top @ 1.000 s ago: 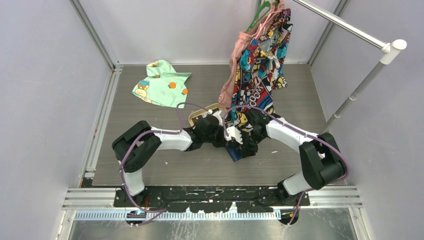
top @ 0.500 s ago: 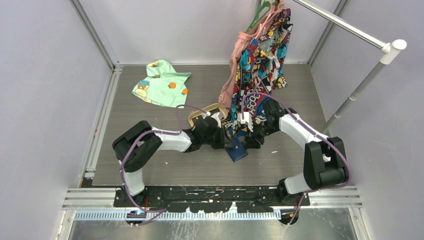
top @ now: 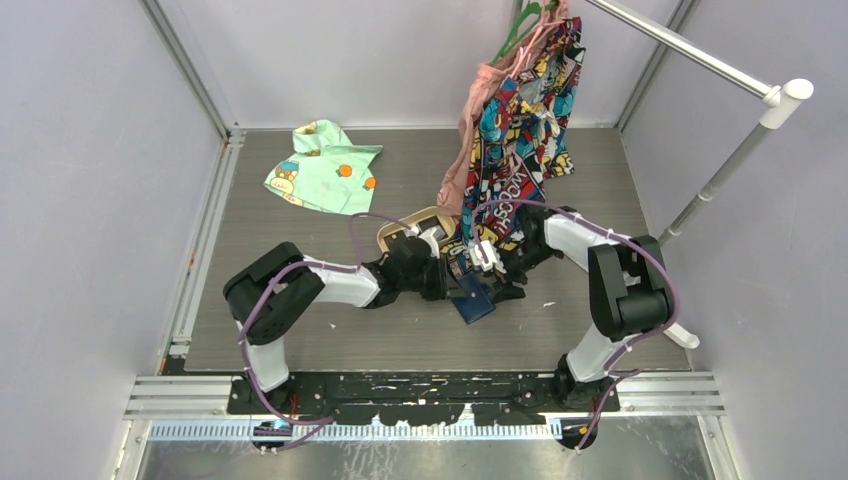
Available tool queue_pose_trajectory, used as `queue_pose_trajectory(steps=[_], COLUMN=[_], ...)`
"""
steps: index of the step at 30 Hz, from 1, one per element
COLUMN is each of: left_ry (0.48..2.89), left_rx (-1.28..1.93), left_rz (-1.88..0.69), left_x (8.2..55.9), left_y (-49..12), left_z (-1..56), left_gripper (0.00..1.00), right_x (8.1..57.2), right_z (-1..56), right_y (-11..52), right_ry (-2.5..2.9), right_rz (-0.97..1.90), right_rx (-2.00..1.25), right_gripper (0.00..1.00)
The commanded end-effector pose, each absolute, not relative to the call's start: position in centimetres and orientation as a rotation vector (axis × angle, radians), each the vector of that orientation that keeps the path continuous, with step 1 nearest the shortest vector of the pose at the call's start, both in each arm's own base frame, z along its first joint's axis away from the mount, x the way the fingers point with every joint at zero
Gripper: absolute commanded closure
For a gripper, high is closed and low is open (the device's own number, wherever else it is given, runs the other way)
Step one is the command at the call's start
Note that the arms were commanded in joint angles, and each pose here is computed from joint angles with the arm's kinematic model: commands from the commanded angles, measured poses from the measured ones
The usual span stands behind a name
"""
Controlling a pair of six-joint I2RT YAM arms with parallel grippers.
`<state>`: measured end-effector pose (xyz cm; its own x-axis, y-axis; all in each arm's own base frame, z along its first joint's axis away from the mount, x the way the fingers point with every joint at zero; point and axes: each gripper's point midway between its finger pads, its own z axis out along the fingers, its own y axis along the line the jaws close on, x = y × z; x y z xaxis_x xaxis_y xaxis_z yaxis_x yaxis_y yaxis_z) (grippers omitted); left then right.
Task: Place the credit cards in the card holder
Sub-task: Close the card holder at the center of the board.
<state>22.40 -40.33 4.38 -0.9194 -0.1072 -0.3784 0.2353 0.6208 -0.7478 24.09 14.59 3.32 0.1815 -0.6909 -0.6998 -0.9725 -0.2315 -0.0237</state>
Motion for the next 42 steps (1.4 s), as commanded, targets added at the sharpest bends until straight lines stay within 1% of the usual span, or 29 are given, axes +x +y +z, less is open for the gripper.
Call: queue_pose_trajectory(steps=[1, 6, 19, 23, 25, 28, 32, 38, 40, 42], left_ry=[2.493, 2.493, 2.476, 2.464, 2.456, 2.455, 2.451, 2.467, 2.478, 2.485], left_rx=[0.145, 0.163, 0.182, 0.181, 0.180, 0.182, 0.184, 0.189, 0.185, 0.191], left_rz=[-1.190, -1.197, -1.221, -1.229, -1.233, -1.238, -1.243, -1.239, -1.226, -1.210], left_x=[21.4, 21.4, 21.2, 21.3, 21.3, 21.1, 21.1, 21.0, 21.0, 21.0], left_y=[-39.5, -39.8, -39.9, -39.9, -39.8, -39.8, -39.8, -39.9, -39.8, -39.7], left_z=[3.9, 4.0, 4.4, 4.8, 4.9, 5.0, 5.0, 4.7, 4.5, 4.5], left_gripper=[0.84, 0.84, 0.83, 0.83, 0.82, 0.81, 0.81, 0.81, 0.82, 0.83], right_x=[25.4, 25.2, 24.7, 24.1, 24.1, 24.3, 24.6, 24.3, 24.3, 24.5], right_z=[4.6, 4.9, 3.4, 3.0, 2.9, 2.8, 2.8, 3.7, 4.2, 4.6], right_y=[15.6, 16.3, 16.9, 16.5, 16.4, 16.2, 16.3, 17.5, 18.0, 18.2], right_ry=[1.370, 1.330, 1.392, 1.409, 1.422, 1.467, 1.484, 1.468, 1.485, 1.542], right_rz=[0.773, 0.825, 0.743, 0.724, 0.711, 0.707, 0.703, 0.746, 0.761, 0.754], right_rx=[-2.076, -2.143, -2.265, -2.293, -2.288, -2.274, -2.266, -2.237, -2.184, -2.112], right_gripper=[0.31, 0.35, 0.47, 0.47, 0.44, 0.43, 0.45, 0.58, 0.67, 0.71])
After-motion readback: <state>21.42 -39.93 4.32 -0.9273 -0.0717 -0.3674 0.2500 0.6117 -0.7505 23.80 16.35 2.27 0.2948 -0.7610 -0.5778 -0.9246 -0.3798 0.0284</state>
